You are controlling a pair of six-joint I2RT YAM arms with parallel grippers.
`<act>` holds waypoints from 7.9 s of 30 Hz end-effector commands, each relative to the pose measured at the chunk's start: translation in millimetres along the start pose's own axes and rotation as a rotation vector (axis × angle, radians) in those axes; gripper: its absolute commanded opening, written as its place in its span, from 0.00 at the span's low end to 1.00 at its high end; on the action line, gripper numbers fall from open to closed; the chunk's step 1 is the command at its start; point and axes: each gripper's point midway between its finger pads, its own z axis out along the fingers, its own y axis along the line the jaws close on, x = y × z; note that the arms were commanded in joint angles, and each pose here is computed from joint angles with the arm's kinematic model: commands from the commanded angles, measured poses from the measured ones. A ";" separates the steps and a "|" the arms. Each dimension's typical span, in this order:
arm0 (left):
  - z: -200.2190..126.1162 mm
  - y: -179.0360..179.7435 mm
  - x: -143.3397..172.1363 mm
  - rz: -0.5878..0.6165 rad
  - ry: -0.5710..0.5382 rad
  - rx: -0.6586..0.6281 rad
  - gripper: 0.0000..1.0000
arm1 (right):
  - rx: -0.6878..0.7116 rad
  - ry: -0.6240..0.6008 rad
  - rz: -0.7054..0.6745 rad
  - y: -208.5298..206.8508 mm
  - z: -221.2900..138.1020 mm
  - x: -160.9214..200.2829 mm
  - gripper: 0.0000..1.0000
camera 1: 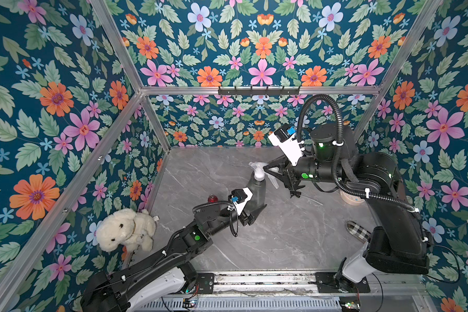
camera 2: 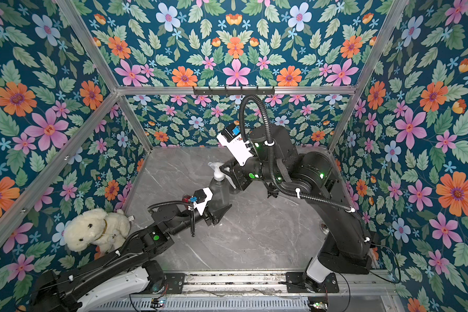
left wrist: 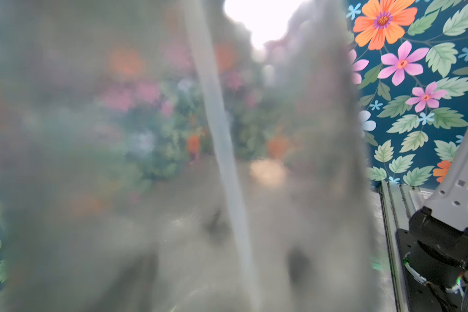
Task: Attach spray nozzles to spray bottles
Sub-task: Screw the spray nozzle on the spray bottle.
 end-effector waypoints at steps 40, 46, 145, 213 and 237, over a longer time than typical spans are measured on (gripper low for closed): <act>-7.4 0.6 -31.3 0.062 -0.123 -0.014 0.00 | -0.049 0.128 0.007 5.9 31.7 22.3 0.05; -18.8 6.6 -45.4 0.055 -0.189 -0.053 0.00 | -0.124 0.147 0.031 17.6 39.6 30.0 0.01; -16.4 13.2 -40.3 0.103 -0.130 -0.106 0.00 | -0.029 0.051 0.015 -2.3 21.7 -0.6 0.47; -17.4 -0.6 -14.2 -0.018 -0.169 -0.034 0.00 | -0.181 -0.404 -0.021 16.2 -4.3 19.6 0.12; -18.8 -15.0 -4.1 0.039 -0.120 0.043 0.00 | -0.101 -0.050 0.057 7.4 0.3 33.4 0.00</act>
